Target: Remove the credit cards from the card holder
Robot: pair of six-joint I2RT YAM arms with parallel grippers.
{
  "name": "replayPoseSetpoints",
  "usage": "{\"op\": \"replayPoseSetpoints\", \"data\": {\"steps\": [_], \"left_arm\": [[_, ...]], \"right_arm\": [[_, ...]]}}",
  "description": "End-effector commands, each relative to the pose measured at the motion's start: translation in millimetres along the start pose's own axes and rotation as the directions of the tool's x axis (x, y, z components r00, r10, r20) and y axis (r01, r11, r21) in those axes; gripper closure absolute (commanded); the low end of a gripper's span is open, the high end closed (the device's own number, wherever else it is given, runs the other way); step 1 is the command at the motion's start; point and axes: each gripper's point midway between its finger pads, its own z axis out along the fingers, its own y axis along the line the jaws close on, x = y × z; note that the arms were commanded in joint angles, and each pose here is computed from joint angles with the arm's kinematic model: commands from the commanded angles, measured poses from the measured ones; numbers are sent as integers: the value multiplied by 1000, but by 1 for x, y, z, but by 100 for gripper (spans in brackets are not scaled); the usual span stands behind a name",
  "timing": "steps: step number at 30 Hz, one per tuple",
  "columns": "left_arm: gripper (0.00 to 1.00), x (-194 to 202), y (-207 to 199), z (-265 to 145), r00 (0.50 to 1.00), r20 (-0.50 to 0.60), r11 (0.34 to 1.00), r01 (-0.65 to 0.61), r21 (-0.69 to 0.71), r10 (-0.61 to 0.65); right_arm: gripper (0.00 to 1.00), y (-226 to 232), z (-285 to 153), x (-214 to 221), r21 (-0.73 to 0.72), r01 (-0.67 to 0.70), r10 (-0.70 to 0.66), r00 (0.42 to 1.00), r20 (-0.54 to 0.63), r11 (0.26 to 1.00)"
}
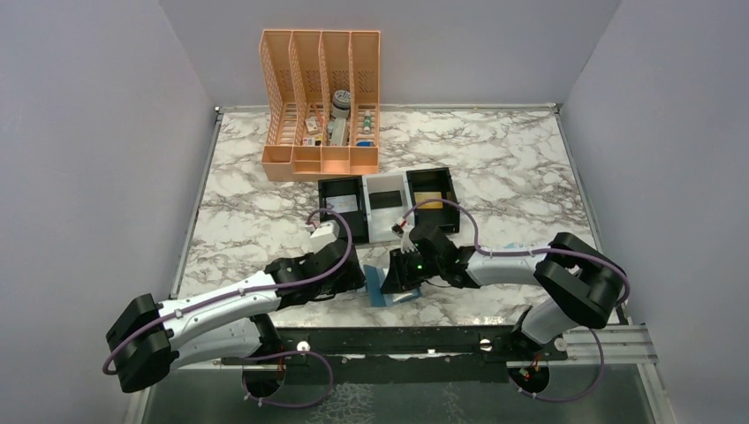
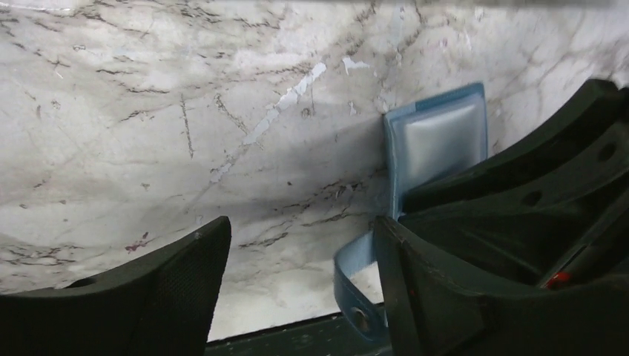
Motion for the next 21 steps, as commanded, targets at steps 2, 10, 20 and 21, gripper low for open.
{"op": "replayPoseSetpoints", "data": {"steps": [2,10,20,21], "left_arm": [[17,-10,-16,1,992,3,981,123,147,-125],[11,-5,-43,-5,981,-46,915,193,353,-189],[11,-12,-31,-11,976,-2,922,206,327,-218],[12,-10,-29,-9,977,-7,926,204,319,-213]], "right_arm": [[77,-11,7,3,40,-12,12,1000,5,999],[77,-14,9,5,53,-43,43,999,0,998],[77,-14,9,5,53,-60,59,998,5,997],[77,-13,9,5,51,-61,61,998,6,997]]}}
